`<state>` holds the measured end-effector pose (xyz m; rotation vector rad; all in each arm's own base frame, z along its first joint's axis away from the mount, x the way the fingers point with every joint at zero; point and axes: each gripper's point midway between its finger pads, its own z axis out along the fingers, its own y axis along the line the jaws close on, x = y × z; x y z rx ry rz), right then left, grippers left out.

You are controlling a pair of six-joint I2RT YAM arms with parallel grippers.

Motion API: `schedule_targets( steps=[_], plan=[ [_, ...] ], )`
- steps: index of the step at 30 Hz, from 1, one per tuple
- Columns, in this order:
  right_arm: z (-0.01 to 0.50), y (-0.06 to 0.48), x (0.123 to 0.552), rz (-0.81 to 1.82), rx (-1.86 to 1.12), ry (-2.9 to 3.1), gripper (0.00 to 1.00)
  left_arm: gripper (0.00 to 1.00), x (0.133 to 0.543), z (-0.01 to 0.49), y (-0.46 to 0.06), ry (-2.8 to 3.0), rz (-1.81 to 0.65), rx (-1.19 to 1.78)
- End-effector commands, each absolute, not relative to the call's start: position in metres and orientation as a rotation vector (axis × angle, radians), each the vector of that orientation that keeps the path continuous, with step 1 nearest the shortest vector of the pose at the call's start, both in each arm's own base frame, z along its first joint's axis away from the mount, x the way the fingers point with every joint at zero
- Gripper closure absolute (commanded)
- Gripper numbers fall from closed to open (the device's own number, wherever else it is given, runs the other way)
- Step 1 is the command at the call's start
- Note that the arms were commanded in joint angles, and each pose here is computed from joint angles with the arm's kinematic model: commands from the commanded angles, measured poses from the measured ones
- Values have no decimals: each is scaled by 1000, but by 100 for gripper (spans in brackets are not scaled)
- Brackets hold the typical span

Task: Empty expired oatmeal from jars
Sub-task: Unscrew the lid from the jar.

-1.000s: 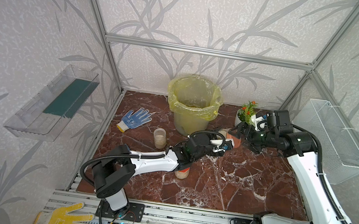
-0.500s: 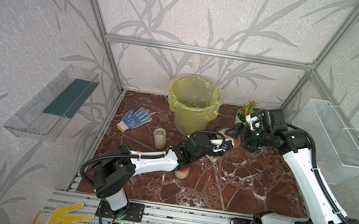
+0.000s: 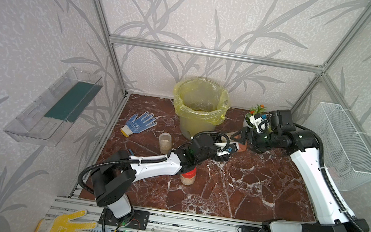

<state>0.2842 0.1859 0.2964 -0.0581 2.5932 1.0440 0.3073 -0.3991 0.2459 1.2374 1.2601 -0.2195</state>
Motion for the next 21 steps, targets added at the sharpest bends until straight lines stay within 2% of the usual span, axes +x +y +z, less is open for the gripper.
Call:
schedule_targets(
  steps=[1, 6, 13, 21],
  plan=[
    [345, 218, 260, 1203, -560, 2323, 65, 100, 268, 311, -413, 1115, -562, 1191],
    [367, 226, 232, 1255, -915, 2128, 69, 100, 262, 316, -406, 1116, -722, 1210],
    [374, 228, 225, 1230, -1026, 2042, 72, 100, 261, 317, -404, 1122, -756, 1234],
    [364, 217, 233, 1002, -1179, 1996, 75, 100, 248, 311, -411, 1128, -856, 1330]
  ],
)
